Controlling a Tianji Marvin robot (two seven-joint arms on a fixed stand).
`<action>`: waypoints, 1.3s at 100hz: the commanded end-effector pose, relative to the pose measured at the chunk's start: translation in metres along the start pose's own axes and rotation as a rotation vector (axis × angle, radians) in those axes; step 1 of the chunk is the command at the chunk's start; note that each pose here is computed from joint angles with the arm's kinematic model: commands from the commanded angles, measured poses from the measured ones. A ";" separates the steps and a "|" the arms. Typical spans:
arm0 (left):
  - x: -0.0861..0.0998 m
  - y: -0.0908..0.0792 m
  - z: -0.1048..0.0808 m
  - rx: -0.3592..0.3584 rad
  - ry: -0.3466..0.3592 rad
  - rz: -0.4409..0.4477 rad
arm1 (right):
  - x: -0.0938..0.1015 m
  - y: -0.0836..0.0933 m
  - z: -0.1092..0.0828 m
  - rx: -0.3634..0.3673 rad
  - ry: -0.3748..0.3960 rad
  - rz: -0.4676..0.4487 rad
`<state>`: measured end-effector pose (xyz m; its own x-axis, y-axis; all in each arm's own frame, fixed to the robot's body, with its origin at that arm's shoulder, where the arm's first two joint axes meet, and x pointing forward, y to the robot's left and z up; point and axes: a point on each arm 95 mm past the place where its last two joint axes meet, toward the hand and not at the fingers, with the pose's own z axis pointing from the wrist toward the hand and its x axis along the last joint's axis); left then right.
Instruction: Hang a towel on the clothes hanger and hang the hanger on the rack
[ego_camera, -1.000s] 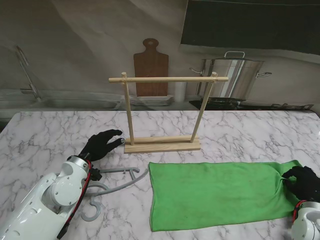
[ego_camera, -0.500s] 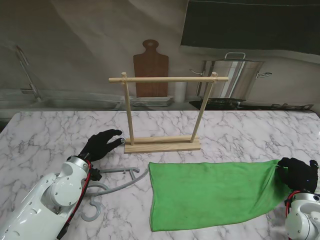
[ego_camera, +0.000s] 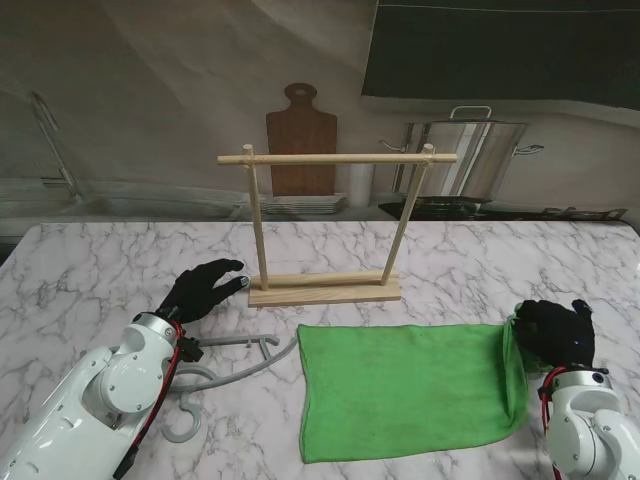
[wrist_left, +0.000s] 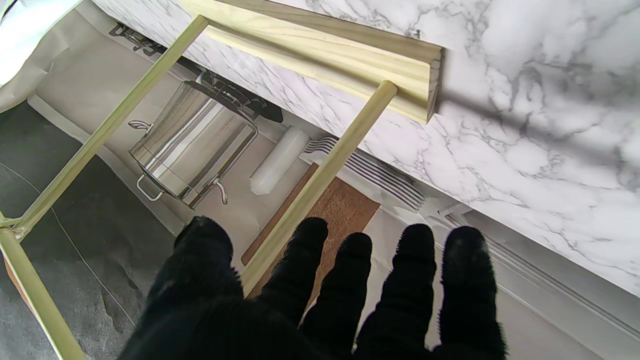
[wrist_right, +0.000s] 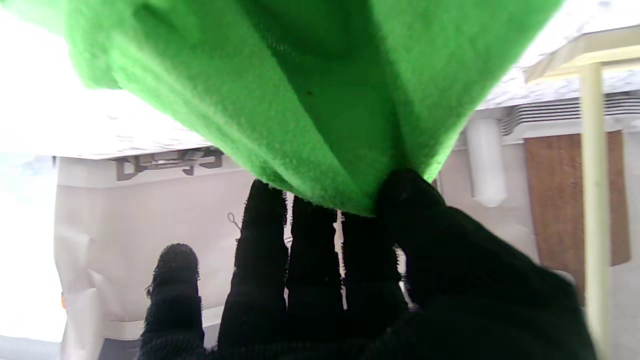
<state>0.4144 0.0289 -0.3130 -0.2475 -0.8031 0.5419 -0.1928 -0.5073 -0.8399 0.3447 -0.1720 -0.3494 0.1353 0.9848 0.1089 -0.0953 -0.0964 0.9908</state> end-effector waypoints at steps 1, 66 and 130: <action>0.001 0.002 0.000 -0.010 0.004 -0.006 | 0.015 0.003 -0.001 -0.003 0.028 0.012; -0.001 -0.001 -0.003 0.005 0.003 -0.007 | 0.137 0.029 -0.026 0.091 0.231 0.102; -0.002 -0.001 -0.005 0.011 0.007 -0.005 | 0.242 -0.006 -0.053 0.331 0.343 0.182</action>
<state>0.4123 0.0343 -0.3110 -0.2516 -0.8000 0.5448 -0.1716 -0.5171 -0.8386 0.3297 0.0687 -0.3262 -0.1843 0.9390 0.2904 0.2103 -0.2509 0.9449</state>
